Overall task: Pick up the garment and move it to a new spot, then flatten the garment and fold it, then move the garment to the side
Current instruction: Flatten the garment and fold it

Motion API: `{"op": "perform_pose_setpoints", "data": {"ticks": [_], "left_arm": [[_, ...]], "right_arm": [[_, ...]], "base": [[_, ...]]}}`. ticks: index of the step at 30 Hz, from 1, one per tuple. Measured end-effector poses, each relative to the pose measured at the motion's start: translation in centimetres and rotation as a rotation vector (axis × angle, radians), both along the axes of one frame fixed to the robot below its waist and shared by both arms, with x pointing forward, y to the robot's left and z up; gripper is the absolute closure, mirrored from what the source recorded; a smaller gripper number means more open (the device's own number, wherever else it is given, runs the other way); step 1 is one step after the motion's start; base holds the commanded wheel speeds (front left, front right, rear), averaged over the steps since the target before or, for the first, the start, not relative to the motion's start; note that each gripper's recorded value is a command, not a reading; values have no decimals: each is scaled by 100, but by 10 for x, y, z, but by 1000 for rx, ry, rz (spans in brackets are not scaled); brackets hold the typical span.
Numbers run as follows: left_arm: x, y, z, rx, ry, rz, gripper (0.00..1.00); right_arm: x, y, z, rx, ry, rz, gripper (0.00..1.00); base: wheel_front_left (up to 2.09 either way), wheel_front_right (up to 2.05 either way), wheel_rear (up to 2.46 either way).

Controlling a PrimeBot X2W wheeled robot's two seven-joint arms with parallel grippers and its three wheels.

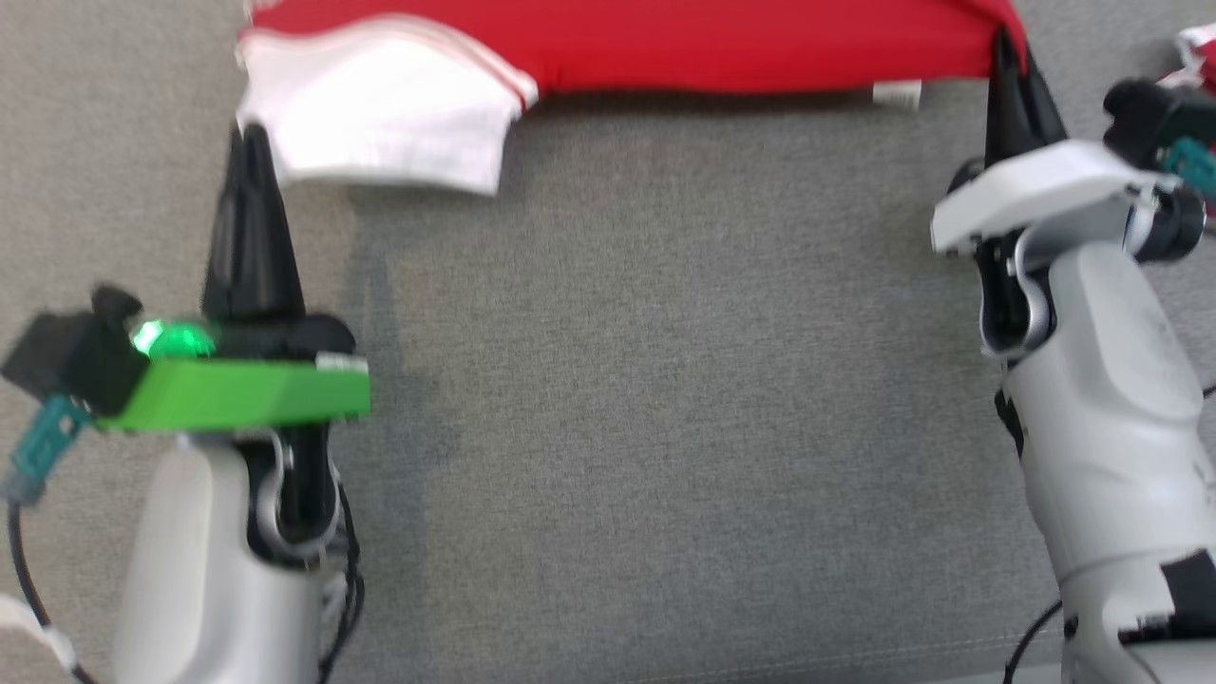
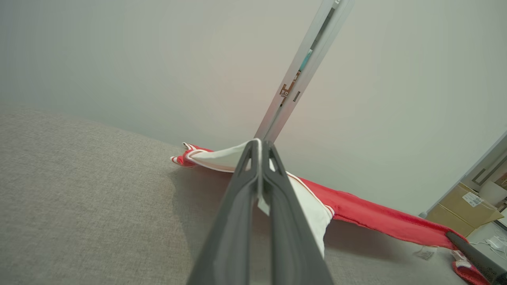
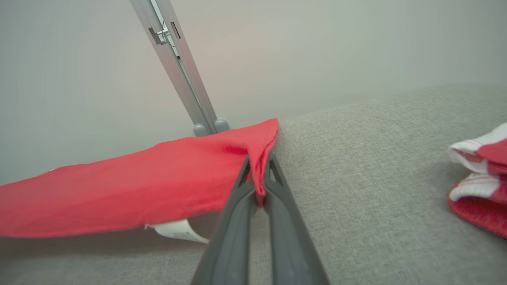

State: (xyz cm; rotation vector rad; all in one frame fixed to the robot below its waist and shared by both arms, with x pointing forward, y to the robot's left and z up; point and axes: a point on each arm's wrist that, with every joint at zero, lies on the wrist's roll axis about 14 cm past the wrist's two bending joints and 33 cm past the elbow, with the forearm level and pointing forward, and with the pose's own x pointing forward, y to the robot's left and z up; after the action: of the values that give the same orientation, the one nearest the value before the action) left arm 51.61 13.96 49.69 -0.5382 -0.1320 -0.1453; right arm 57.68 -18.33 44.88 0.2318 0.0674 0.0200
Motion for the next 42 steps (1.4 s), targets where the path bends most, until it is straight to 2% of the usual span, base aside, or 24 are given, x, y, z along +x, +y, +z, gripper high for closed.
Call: {"op": "perform_pose_setpoints", "data": {"ticks": [12,19,23,28,33,40,42], "left_arm": [[-116,-18,9,-19,109,-70,100],[-166,-15,18,-27,144,-65,100],[-188,-10,16,-32,179,-46,100],[-203,-7,5,-40,236,-36,100],[-203,-10,-11,-40,290,-48,100],[-186,-20,-15,-55,294,-81,100],[-170,-26,-10,-62,263,-98,100]], "right_arm": [[-115,-6,17,35,50,18,100],[-175,-9,26,68,76,5,100],[-197,-13,26,79,107,-4,100],[-210,-17,17,107,150,-16,100],[-215,-15,-11,141,234,-22,100],[-214,-10,-32,186,291,-28,100],[-207,-11,-33,209,283,-38,100]], "base": [[0,0,0],[0,0,0],[0,0,0],[0,0,0],[0,0,0],[0,0,0],[0,0,0]]}}
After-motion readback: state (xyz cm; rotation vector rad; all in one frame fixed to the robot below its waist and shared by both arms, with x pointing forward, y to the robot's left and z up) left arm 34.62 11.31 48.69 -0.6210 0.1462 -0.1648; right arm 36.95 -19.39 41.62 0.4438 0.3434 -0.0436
